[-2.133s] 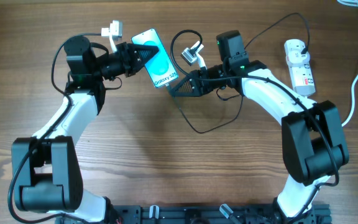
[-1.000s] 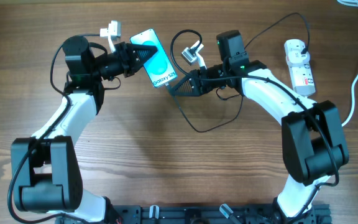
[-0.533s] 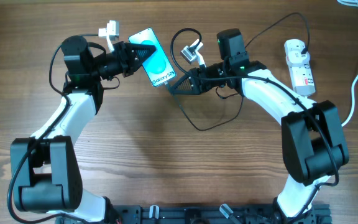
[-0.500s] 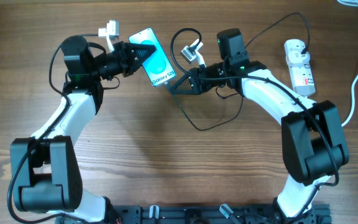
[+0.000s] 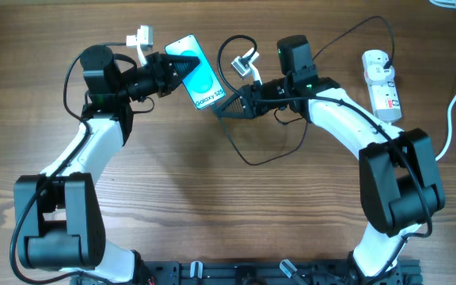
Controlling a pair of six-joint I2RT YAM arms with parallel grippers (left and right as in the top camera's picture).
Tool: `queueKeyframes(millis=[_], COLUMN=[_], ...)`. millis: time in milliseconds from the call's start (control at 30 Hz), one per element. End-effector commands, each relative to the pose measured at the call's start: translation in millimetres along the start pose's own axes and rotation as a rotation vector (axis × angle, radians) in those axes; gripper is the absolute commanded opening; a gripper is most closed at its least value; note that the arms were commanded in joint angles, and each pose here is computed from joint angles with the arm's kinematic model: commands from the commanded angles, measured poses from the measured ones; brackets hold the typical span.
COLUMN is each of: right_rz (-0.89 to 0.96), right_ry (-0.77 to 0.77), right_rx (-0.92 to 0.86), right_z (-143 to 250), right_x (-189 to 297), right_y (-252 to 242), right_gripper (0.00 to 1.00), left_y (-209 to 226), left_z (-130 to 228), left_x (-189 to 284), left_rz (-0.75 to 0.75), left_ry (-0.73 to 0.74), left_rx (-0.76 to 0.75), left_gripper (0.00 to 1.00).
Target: Plug charger to phone and switch on socket
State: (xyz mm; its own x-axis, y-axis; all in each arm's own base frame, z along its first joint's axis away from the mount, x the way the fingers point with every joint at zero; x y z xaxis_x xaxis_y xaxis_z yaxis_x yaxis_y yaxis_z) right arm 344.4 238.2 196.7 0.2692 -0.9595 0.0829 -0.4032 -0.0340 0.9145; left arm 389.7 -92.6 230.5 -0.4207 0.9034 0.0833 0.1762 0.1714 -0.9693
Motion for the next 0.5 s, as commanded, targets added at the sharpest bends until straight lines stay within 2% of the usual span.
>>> queueKeyframes(millis=[0,100,467], right_rz=[0.092,0.057,0.033], right_ry=[-0.051,-0.034,-0.013], right_rx=[0.027,0.025,-0.032], right_z=[-10.6,-8.7,-2.6], right_x=[1.7,1.2,1.1], right_y=[2.0,5.4,6.1], right_gripper=[0.06,0.11,0.17], left_y=[-12.1,-10.2,-3.2], left_z=[19.6,14.5,-4.9], left_x=[-10.6,-6.6,15.4], left_rz=[0.065,0.055,0.028], left_ry=[0.157,0.127,0.032], left_rx=[-0.010,-0.007,-0.004], left_gripper=[0.04,0.04,0.04])
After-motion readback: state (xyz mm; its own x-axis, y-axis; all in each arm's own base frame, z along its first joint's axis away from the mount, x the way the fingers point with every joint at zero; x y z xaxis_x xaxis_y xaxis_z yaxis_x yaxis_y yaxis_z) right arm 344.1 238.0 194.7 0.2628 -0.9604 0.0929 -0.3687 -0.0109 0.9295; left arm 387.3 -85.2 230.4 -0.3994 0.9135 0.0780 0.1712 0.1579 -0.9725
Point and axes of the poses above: each gripper's point midway between its finger pads, its own x axis back along the fingers, its own y axis along the line the jaws close on, z = x × y, the point moved 7 cm from there along x, back along the fingers, and after that the axes turned 4 degrees about x, right-handed, at the moved point
